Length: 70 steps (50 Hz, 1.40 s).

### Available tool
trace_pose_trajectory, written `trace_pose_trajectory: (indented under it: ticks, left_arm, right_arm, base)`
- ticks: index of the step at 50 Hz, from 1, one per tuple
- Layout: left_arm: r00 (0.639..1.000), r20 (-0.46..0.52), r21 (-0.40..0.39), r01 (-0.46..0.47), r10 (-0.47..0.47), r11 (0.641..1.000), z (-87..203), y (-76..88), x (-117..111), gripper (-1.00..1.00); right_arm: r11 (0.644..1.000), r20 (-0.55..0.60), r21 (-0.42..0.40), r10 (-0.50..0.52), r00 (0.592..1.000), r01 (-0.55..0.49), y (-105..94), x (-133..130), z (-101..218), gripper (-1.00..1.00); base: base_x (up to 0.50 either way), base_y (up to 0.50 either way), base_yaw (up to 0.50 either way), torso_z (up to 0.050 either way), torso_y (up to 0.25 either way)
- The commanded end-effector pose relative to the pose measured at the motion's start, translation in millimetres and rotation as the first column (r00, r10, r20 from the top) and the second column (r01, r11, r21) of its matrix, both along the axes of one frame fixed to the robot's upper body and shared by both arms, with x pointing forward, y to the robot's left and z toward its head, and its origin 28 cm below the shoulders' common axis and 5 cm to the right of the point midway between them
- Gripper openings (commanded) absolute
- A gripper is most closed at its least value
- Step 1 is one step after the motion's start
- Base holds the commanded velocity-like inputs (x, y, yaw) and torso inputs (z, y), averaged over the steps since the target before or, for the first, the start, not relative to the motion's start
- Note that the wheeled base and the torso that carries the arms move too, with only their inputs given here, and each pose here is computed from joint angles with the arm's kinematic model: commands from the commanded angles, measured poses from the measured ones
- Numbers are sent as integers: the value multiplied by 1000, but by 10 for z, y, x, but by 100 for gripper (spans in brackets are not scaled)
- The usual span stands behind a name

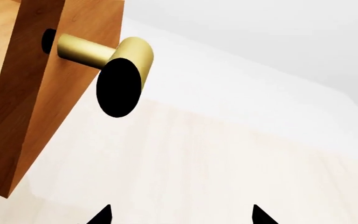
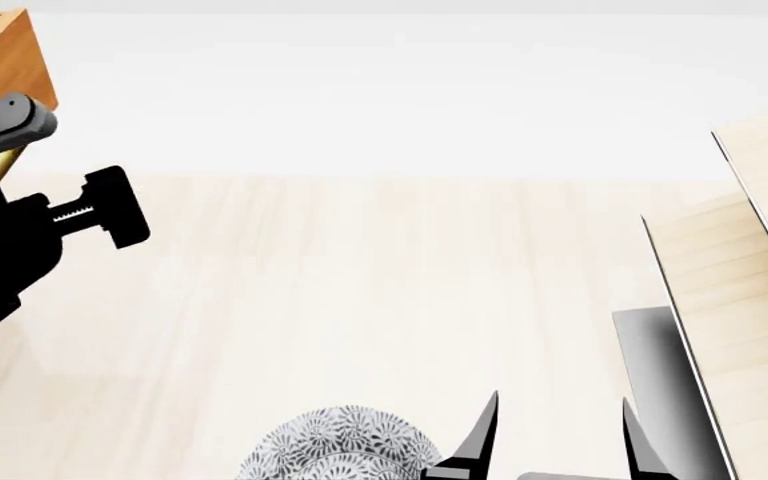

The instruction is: Close the top drawer of the cabinet.

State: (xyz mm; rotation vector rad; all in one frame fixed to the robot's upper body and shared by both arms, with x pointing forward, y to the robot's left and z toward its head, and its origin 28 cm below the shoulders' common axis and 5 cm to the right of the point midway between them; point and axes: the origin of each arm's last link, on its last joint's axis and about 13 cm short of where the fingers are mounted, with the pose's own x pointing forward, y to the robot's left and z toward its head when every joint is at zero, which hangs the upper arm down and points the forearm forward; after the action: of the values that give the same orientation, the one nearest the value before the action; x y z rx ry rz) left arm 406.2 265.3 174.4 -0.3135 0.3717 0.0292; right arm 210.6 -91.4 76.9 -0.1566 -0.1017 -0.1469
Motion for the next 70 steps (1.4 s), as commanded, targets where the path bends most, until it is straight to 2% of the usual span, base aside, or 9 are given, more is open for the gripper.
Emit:
trace_pose_trajectory:
  ticks: [1,6,23,27,34,49,52,63,70]
  left_arm:
    - [975,176,109,-157,137,982,707,338,120,100]
    - [964,174,90,-218,200,972,748,477,140,100]
    - [917,164,34,-373,363,927,814,788,56,100]
    - [882,162,33,-453,442,891,867,948,2,100]
    - [851,152,25,-511,502,859,857,1092,-55,100]
    - [788,137,-4,-606,601,795,842,1368,-180,100]
    - [785,134,-27,-608,605,794,817,1410,-203,100]
    - [731,126,-82,-666,670,742,752,1660,-348,100]
    - [714,129,-90,-683,688,725,751,1704,-431,100]
  right_arm:
    - [1000,-8,-2,-3,1000,3,-3,10,-21,100]
    - [1000,-10,-2,-3,1000,3,-8,16,-28,100]
    - [1000,-10,-4,-5,1000,5,-22,3,-31,100]
    - [1000,-11,-2,-6,1000,6,-24,6,-30,100]
    - [1000,-13,-4,-5,1000,5,-19,11,-27,100]
    - [1000,-17,-6,-3,1000,3,-20,43,-39,100]
    - [1000,-21,-6,-3,1000,3,-22,49,-43,100]
    - [1000,-22,-10,-6,1000,6,-31,31,-44,100]
    - [1000,-23,-9,-10,1000,10,-51,28,-46,100]
  base:
    - [0,0,0,0,11]
    - [0,0,0,4,4]
    - [0,0,0,2,7]
    - [0,0,0,3,5]
    - [0,0,0,3,8]
    - [0,0,0,3,6]
    - [0,0,0,0,0]
    - [0,0,1,1,4]
    - [10,9,11,0,0]
